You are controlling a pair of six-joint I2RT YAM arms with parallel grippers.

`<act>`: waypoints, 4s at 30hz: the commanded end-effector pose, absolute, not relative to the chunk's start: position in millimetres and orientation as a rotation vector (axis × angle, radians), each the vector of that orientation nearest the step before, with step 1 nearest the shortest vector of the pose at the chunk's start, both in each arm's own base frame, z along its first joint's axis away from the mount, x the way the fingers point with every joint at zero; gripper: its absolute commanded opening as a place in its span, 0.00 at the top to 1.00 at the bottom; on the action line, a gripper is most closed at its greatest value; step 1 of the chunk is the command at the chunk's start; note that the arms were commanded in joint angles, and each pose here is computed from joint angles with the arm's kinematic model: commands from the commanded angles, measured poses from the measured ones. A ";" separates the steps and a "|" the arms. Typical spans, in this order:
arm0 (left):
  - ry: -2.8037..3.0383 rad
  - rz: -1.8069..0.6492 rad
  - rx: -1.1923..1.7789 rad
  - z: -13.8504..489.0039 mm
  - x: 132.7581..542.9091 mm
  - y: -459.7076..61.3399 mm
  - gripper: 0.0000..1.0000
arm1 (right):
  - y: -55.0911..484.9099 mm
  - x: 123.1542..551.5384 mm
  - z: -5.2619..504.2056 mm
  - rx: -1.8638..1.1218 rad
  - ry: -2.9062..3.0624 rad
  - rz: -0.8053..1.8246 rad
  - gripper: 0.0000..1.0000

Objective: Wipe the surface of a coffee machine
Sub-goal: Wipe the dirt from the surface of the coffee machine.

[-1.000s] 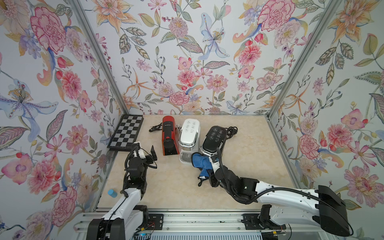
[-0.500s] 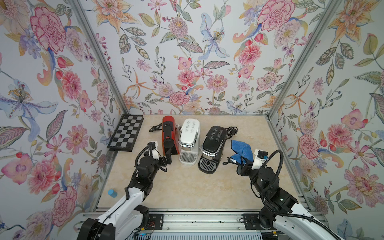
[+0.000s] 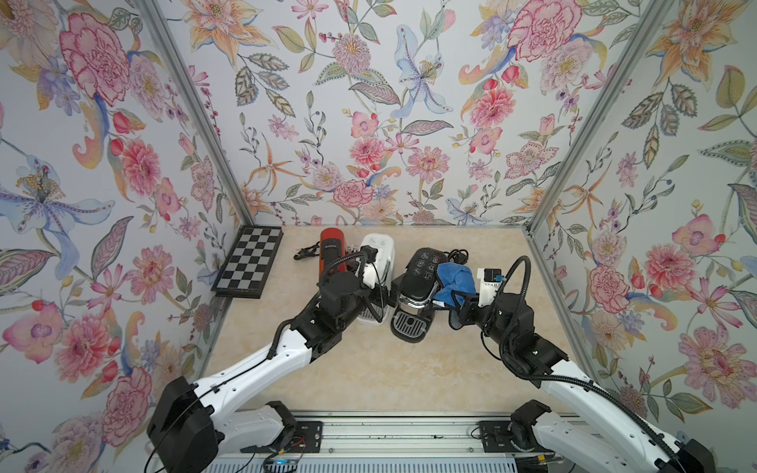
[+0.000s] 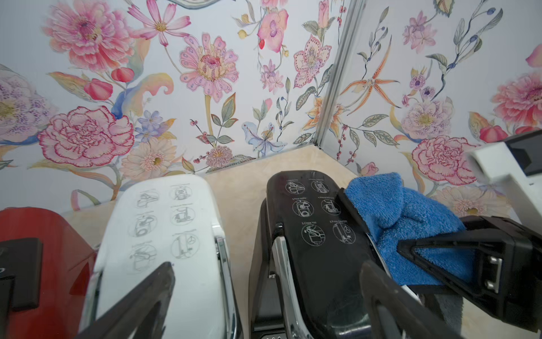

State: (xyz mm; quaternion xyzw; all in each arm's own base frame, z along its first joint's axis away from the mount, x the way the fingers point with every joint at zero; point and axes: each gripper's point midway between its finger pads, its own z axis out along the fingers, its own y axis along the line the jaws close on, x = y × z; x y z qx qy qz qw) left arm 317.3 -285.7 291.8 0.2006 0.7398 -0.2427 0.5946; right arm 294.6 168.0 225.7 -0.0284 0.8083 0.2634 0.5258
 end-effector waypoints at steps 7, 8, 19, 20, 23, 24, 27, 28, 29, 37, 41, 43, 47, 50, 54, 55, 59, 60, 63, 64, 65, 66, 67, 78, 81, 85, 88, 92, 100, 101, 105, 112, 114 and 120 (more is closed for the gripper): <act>1.796 -0.613 0.550 257.5 338.8 -346.6 0.01 | 167.3 316.7 172.3 0.022 2.067 0.666 0.71; 1.803 -0.615 0.559 254.3 340.7 -351.8 0.01 | 165.9 318.5 166.8 0.026 2.076 0.665 0.71; 1.908 -0.658 0.554 207.9 340.0 -367.6 0.01 | 172.2 341.0 81.0 0.068 2.262 0.729 0.69; 1.913 -0.664 0.553 205.8 338.8 -367.7 0.01 | 175.1 341.9 73.9 0.072 2.275 0.755 0.69; 1.927 -0.686 0.554 201.4 335.4 -369.1 0.01 | 180.4 346.4 53.7 0.084 2.309 0.783 0.69; 1.937 -0.687 0.553 199.2 335.1 -368.5 0.01 | 180.6 348.2 47.9 0.092 2.320 0.780 0.69; 1.968 -0.683 0.534 193.0 333.5 -365.0 0.01 | 186.8 351.8 46.2 0.091 2.325 0.825 0.70; 1.973 -0.688 0.531 190.9 332.2 -364.4 0.01 | 188.7 352.3 49.9 0.088 2.315 0.838 0.70; 1.976 -0.697 0.523 189.6 331.1 -363.7 0.01 | 190.4 352.9 55.7 0.082 2.301 0.844 0.70; 1.957 -0.702 0.505 199.0 328.3 -357.7 0.01 | 187.9 344.6 127.0 0.039 2.180 0.852 0.69; 1.917 -0.629 0.499 231.3 334.9 -342.9 0.01 | 190.9 330.1 159.9 -0.012 2.122 0.862 0.67; 1.903 -0.614 0.488 243.0 337.4 -335.1 0.01 | 192.0 321.7 161.6 -0.037 2.136 0.851 0.66; 1.900 -0.595 0.458 249.3 340.2 -319.5 0.01 | 191.6 301.5 151.7 -0.049 2.168 0.823 0.67; 1.916 -0.599 0.431 243.0 342.6 -311.6 0.01 | 195.2 284.1 139.6 -0.071 2.210 0.804 0.67; 1.917 -0.621 0.434 238.3 342.5 -313.9 0.01 | 197.4 264.4 123.5 -0.086 2.265 0.791 0.67; 1.917 -0.635 0.439 237.4 342.6 -316.5 0.01 | 196.3 260.6 117.6 -0.090 2.285 0.781 0.67; 1.913 -0.695 0.450 233.8 342.9 -328.7 0.01 | 193.7 253.3 93.1 -0.073 2.348 0.766 0.67; 1.914 -0.708 0.453 233.2 343.5 -331.3 0.01 | 196.2 253.3 88.7 -0.081 2.362 0.765 0.67; 1.918 -0.747 0.466 229.9 343.1 -340.0 0.01 | 207.2 255.6 87.4 -0.112 2.361 0.764 0.66; 1.923 -0.755 0.472 228.1 342.9 -342.9 0.01 | 213.9 256.0 90.4 -0.122 2.350 0.789 0.67; 1.922 -0.760 0.476 228.3 342.2 -345.3 0.01 | 220.8 256.5 93.8 -0.129 2.337 0.820 0.67; 1.924 -0.761 0.478 227.1 342.0 -346.4 0.01 | 225.5 256.9 95.2 -0.134 2.329 0.839 0.67; 1.922 -0.764 0.480 227.5 341.6 -347.8 0.01 | 228.4 259.7 97.9 -0.130 2.319 0.851 0.67; 1.920 -0.773 0.474 226.6 342.0 -352.2 0.01 | 246.9 279.9 92.4 -0.087 2.269 0.964 0.67; 1.943 -0.781 0.478 214.3 343.6 -357.1 0.01 | 233.9 300.4 87.2 0.027 2.210 0.996 0.69; 1.946 -0.802 0.483 211.9 342.3 -363.0 0.01 | 220.1 324.2 81.1 0.103 2.171 0.942 0.69; 1.947 -0.809 0.493 211.6 341.1 -367.2 0.01 | 209.2 335.6 78.3 0.145 2.163 0.921 0.69; 1.951 -0.802 0.492 210.2 340.9 -367.4 0.01 | 184.5 341.2 75.5 0.183 2.165 0.826 0.69; 1.956 -0.815 0.511 205.3 343.3 -376.2 0.01 | 137.6 357.7 77.5 0.272 2.139 0.752 0.69; 1.956 -0.817 0.512 204.8 344.2 -377.6 0.01 | 137.5 358.8 79.4 0.268 2.134 0.756 0.69; 1.949 -0.825 0.509 206.8 345.7 -380.8 0.01 | 145.8 354.7 84.1 0.233 2.135 0.789 0.68; 1.957 -0.814 0.511 201.7 346.1 -380.7 0.01 | 174.0 320.8 90.1 0.132 2.208 0.810 0.67; 1.956 -0.828 0.509 200.2 345.8 -382.3 0.01 | 178.3 312.1 81.5 0.148 2.228 0.863 0.67; 1.957 -0.850 0.515 197.2 344.4 -386.2 0.01 | 206.6 287.4 58.9 0.100 2.303 0.970 0.67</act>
